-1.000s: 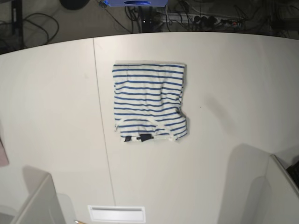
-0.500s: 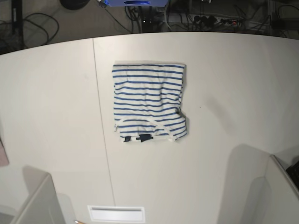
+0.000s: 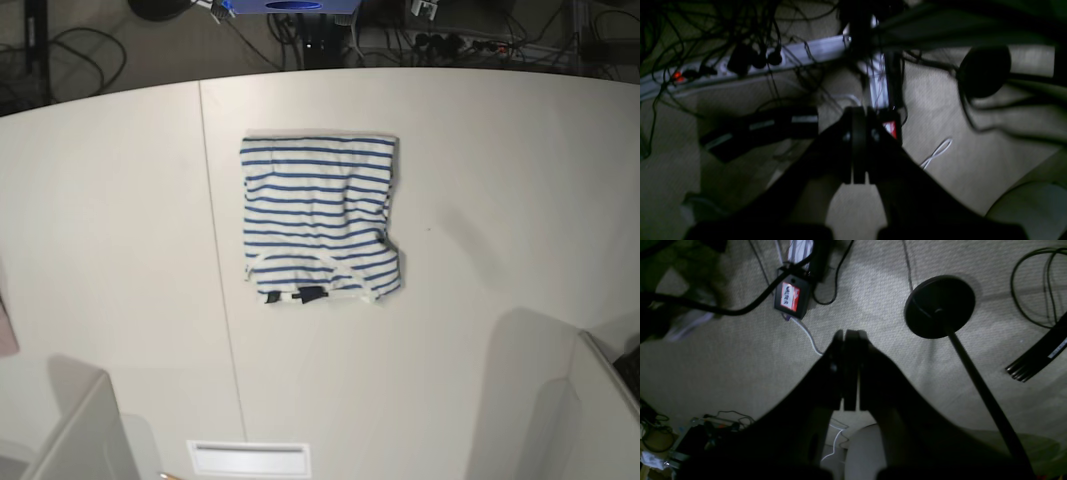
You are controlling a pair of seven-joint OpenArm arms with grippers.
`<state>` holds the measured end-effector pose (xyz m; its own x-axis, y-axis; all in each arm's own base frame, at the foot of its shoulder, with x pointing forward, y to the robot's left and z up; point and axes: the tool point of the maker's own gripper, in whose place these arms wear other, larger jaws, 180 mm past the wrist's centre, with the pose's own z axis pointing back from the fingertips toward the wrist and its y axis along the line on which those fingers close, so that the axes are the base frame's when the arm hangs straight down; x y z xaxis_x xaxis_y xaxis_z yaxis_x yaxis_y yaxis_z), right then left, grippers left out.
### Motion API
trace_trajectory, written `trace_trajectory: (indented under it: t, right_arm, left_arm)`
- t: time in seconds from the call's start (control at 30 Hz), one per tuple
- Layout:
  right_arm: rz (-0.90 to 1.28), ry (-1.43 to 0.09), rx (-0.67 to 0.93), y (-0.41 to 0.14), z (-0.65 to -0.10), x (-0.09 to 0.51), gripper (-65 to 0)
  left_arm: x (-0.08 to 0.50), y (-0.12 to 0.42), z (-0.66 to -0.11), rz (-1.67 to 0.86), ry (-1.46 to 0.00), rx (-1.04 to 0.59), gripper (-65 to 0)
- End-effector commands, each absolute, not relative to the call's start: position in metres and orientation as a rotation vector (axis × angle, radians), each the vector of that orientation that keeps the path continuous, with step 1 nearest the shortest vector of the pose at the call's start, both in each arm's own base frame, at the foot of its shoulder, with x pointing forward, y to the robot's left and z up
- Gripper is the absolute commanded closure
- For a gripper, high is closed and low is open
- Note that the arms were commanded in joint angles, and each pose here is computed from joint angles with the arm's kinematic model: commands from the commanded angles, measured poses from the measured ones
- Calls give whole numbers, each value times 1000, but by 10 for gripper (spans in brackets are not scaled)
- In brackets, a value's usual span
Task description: Fold the T-shirt properly
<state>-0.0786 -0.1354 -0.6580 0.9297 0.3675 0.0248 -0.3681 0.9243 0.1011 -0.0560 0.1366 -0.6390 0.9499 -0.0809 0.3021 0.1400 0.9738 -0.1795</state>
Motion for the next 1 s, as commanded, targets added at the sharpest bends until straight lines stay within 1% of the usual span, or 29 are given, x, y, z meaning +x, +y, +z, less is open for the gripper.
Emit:
trace_trajectory:
  t: [0.0, 0.13, 0.27, 0.4, 0.97]
  right_arm:
    - [384, -2, 109, -136, -657, -82, 0]
    - [384, -2, 109, -136, -657, -81, 0]
    - [384, -10, 111, -134, -658, -76, 0]
    - [380, -25, 130, -119, -659, -69, 0]
    - [380, -17, 130, -120, -659, -73, 0]
  left_arm:
    - [-66, 140, -638, -106, -281, -200, 0]
    - [-74, 140, -638, -101, -257, -199, 0]
    - [-62, 139, -640, -101, -277, -199, 0]
    - [-35, 140, -642, -93, -320, -193, 0]
    - [-27, 127, -642, -98, -333, -215, 0]
